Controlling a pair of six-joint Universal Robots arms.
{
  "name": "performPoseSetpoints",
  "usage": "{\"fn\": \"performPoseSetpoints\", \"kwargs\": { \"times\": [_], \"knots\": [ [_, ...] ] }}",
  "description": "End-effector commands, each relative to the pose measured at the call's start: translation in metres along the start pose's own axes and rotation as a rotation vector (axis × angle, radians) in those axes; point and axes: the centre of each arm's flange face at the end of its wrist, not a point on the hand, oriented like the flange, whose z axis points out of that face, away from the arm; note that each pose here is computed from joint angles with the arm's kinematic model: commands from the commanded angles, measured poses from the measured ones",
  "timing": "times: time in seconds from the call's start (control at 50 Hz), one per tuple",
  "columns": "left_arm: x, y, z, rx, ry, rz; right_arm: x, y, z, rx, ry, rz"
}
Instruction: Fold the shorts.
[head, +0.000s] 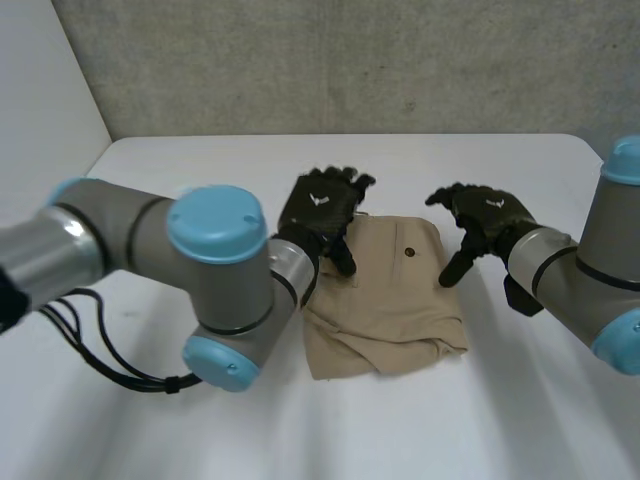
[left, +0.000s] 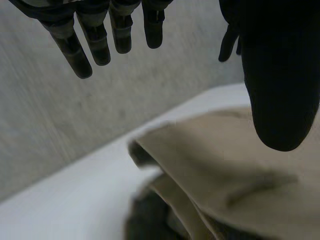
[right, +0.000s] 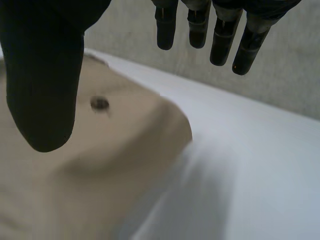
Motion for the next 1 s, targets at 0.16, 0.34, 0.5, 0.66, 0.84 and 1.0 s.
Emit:
{"fn": "performPoseSetpoints", "kwargs": {
  "times": [0.16, 0.34, 0.5, 0.66, 0.84, 1.0],
  "knots": [
    [-0.009, 0.053, -0.025, -0.316, -0.085, 0.03, -0.007, 0.035, 0.018, -0.101, -0.077, -0.123],
    [-0.012, 0.063, -0.047, -0.401, -0.115, 0.043, -0.008, 0.047, 0.016, -0.134, -0.09, -0.241],
    [-0.008, 0.071, -0.054, -0.43, -0.106, 0.048, -0.009, 0.053, 0.016, -0.147, -0.105, -0.31],
    [-0.016, 0.051, -0.05, -0.375, -0.143, 0.045, -0.009, 0.05, 0.015, -0.139, -0.099, -0.35],
    [-0.026, -0.035, -0.062, -0.155, -0.175, 0.015, -0.011, -0.026, -0.01, 0.108, -0.024, -0.269],
    [-0.092, -0.131, -0.099, 0.083, -0.355, -0.019, -0.001, -0.13, -0.079, 0.452, 0.159, -0.112]
  ]
}}
